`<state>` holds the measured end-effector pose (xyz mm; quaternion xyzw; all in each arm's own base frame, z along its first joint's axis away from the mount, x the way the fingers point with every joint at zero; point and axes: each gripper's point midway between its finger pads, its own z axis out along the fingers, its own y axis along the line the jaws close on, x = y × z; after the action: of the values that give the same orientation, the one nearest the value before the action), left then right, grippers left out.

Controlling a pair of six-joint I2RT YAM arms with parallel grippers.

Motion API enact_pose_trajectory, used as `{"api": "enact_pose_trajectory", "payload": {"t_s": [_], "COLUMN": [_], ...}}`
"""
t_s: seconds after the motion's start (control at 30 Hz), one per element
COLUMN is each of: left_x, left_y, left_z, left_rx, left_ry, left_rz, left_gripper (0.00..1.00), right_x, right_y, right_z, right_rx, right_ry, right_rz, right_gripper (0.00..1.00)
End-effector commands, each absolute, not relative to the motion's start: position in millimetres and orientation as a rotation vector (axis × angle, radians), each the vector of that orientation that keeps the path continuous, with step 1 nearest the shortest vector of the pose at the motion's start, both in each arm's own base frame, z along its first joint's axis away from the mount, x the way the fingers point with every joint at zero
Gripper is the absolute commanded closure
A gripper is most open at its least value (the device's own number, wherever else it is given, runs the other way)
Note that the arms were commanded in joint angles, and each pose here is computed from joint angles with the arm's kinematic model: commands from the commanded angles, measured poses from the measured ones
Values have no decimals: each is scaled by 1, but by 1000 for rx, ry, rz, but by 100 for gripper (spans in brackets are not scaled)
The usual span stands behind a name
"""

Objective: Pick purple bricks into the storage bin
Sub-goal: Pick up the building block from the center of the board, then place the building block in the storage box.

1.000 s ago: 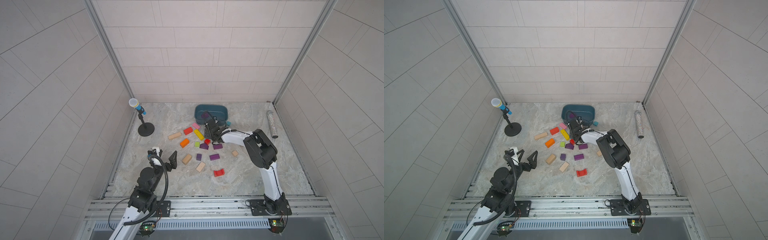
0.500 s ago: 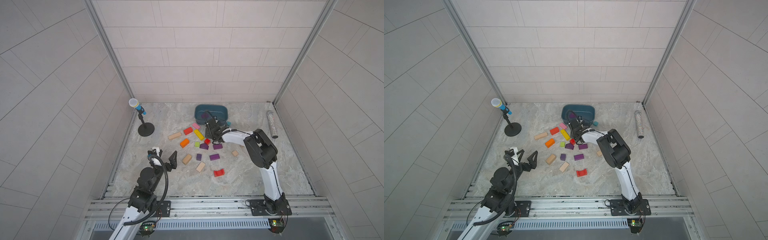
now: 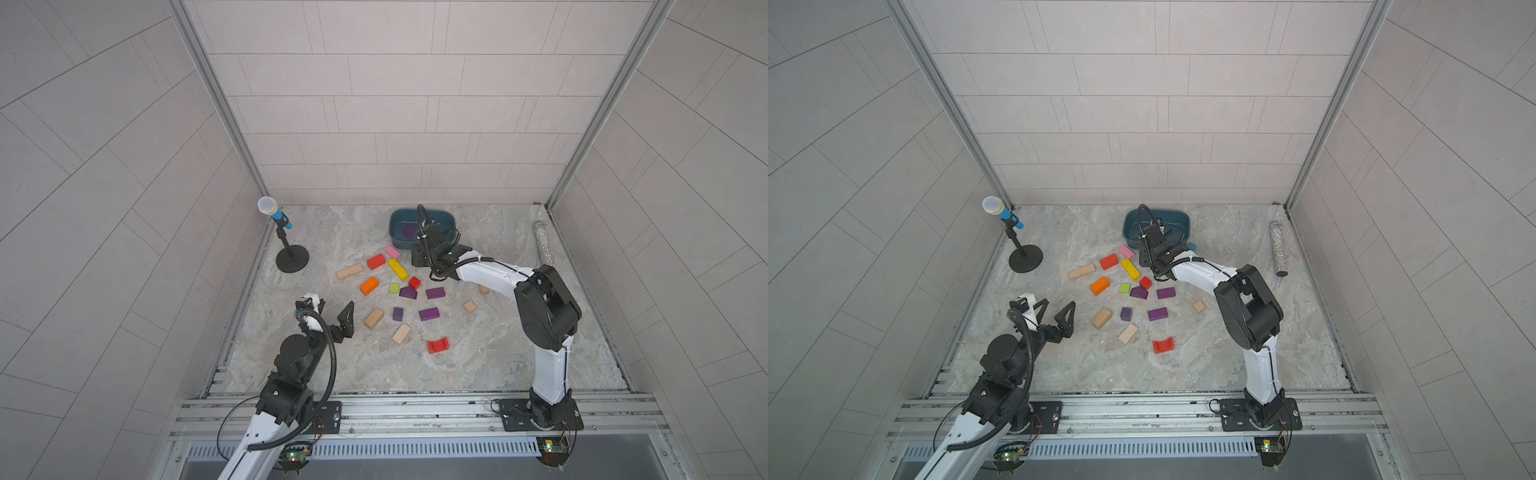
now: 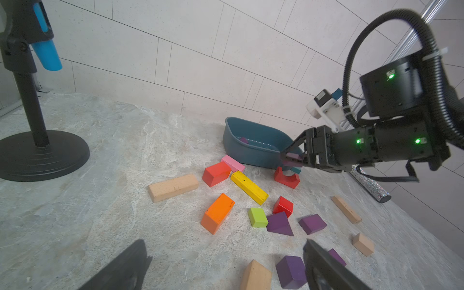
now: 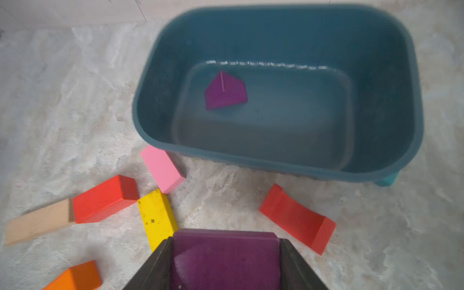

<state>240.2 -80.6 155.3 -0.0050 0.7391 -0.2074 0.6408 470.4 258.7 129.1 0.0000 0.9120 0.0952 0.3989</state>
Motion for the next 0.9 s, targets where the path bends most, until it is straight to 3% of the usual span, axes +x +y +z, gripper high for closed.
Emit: {"api": "enact_pose_trajectory", "payload": {"t_s": [0.0,0.33,0.87], "left_x": [240,240,241], "left_y": [-83,-83,-82], "left_z": [152,153,151], "left_rx": [-6,-7,-9], "left_ry": [1680,1678,1680], "left_rz": [-485,-485,-478], "left_gripper": [0,0,0], "right_x": [487,560,618], "right_y": [261,265,251], "right_z": [164,144,106], "right_rx": [-39,-62,-30], "right_ry": [2247,2293,2348], "right_rz": [251,248,178], "right_gripper": [59,61,65]}}
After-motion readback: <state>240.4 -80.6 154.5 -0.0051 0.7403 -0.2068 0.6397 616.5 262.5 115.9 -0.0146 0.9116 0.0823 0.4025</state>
